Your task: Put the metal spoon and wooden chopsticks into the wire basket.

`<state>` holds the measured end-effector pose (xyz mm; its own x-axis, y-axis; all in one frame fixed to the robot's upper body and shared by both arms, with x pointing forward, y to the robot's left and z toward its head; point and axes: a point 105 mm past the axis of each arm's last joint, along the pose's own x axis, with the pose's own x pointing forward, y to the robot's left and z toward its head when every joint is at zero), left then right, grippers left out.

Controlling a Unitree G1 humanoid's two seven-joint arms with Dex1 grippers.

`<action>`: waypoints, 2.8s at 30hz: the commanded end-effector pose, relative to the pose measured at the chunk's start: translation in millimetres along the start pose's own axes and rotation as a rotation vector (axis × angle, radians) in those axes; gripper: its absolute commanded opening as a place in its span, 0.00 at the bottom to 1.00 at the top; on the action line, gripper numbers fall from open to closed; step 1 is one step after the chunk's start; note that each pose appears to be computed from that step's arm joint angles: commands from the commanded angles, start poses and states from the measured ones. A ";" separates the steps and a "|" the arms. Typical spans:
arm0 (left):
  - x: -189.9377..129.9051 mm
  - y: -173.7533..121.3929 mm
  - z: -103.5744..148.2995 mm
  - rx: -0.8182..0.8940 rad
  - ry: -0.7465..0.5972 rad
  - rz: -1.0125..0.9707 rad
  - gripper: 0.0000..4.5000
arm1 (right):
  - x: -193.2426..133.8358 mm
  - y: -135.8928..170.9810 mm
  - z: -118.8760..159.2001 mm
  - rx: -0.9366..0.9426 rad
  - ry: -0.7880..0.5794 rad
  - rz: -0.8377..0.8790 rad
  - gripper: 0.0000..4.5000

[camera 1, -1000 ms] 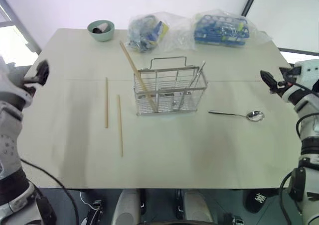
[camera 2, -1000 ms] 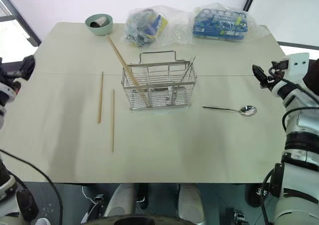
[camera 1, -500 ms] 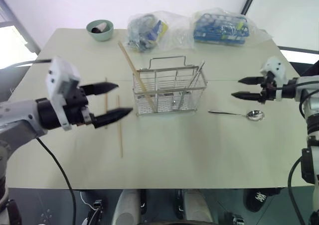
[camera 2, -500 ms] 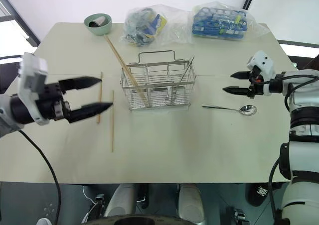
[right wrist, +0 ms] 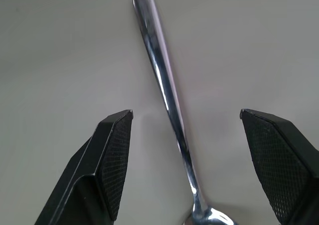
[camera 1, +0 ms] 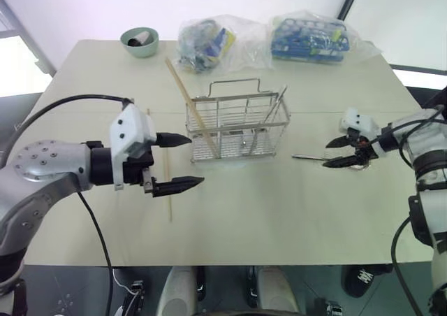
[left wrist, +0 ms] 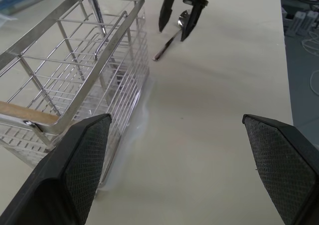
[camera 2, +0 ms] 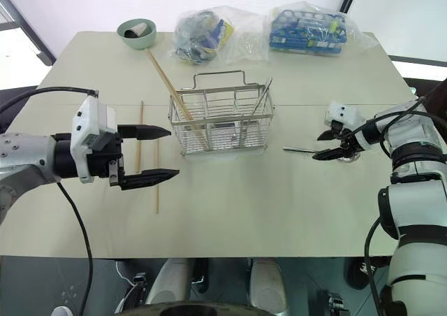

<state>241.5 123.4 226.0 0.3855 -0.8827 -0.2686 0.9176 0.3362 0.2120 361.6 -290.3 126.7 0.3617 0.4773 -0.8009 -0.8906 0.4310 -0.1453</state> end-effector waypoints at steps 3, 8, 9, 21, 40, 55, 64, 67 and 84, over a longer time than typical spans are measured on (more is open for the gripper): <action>0.2 0.8 8.8 0.047 -0.026 0.023 0.99 | -2.6 0.3 -10.5 -0.048 0.098 0.005 0.73; 0.1 3.4 11.1 0.051 -0.038 0.045 1.00 | -0.8 0.5 -7.8 -0.043 0.081 0.010 0.28; 0.1 4.0 11.9 0.050 -0.043 0.049 1.00 | -0.5 0.9 -6.9 -0.044 0.076 0.014 0.19; -6.1 24.6 28.6 0.053 -0.118 0.111 1.00 | 5.3 35.2 4.9 -0.192 -0.084 0.195 0.01; 0.1 60.3 55.3 0.104 -0.204 0.147 1.00 | -98.4 95.9 214.8 -0.024 -1.115 0.178 0.01; -3.6 65.8 61.8 0.112 -0.238 0.198 1.00 | -68.2 22.8 244.7 0.197 -1.199 -0.217 0.01; -11.8 69.6 63.3 0.115 -0.236 0.249 1.00 | -59.0 35.1 234.6 0.207 -1.188 -0.172 0.01; -13.1 70.3 62.6 0.115 -0.234 0.256 1.00 | -61.2 42.9 233.4 0.202 -1.192 -0.156 0.01; -9.5 76.5 71.4 0.113 -0.278 0.254 1.00 | -56.3 42.6 211.2 0.268 -1.168 -0.231 0.99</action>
<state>304.7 134.0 296.5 0.5472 -0.8368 0.0206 0.7956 0.5276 0.2978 369.3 -129.6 265.0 0.6688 0.7207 0.1824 -0.7400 0.6688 0.0713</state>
